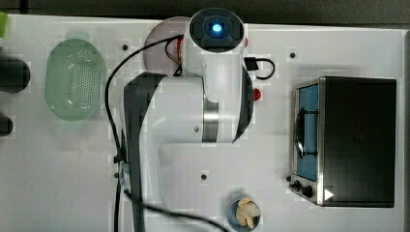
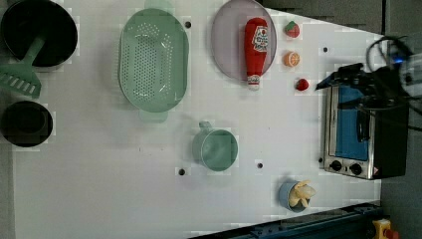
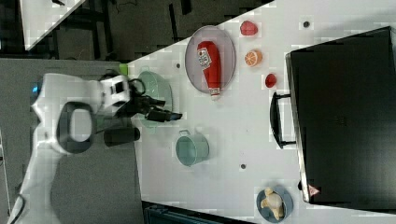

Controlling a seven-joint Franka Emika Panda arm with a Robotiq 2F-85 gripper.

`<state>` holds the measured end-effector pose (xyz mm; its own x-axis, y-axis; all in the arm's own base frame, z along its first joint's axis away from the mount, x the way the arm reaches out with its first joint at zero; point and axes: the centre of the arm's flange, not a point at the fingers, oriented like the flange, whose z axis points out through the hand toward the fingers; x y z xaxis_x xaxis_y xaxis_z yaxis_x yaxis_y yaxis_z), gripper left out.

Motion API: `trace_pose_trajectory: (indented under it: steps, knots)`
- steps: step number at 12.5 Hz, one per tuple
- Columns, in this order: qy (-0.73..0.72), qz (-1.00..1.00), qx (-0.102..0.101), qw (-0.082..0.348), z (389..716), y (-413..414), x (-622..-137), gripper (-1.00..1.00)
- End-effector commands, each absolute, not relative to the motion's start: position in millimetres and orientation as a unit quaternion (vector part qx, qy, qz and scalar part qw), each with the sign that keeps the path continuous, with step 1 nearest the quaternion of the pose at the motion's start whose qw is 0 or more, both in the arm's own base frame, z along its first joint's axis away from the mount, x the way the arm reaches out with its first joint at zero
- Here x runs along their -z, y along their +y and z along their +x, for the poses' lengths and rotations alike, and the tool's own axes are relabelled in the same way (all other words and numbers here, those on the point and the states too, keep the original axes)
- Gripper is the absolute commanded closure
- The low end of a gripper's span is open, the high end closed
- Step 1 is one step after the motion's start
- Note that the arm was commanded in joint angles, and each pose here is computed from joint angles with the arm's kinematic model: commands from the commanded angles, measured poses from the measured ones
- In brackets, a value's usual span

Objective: Pick ketchup from plate and place it on table.

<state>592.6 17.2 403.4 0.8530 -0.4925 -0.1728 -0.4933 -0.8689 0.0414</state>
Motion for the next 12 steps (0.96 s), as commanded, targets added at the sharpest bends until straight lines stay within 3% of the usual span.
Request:
trace_pose_trajectory:
  steps: [1,7,12]
  knots:
    - [0.137,-0.989,-0.058,0.019,604.0,37.4,-405.3,-1.0]
    - [0.056,-0.997,-0.029,0.033,641.2,44.7,-316.1,-1.0]
    - [0.026,-0.999,-0.027,0.012,674.8,55.4,-266.6,-1.0]
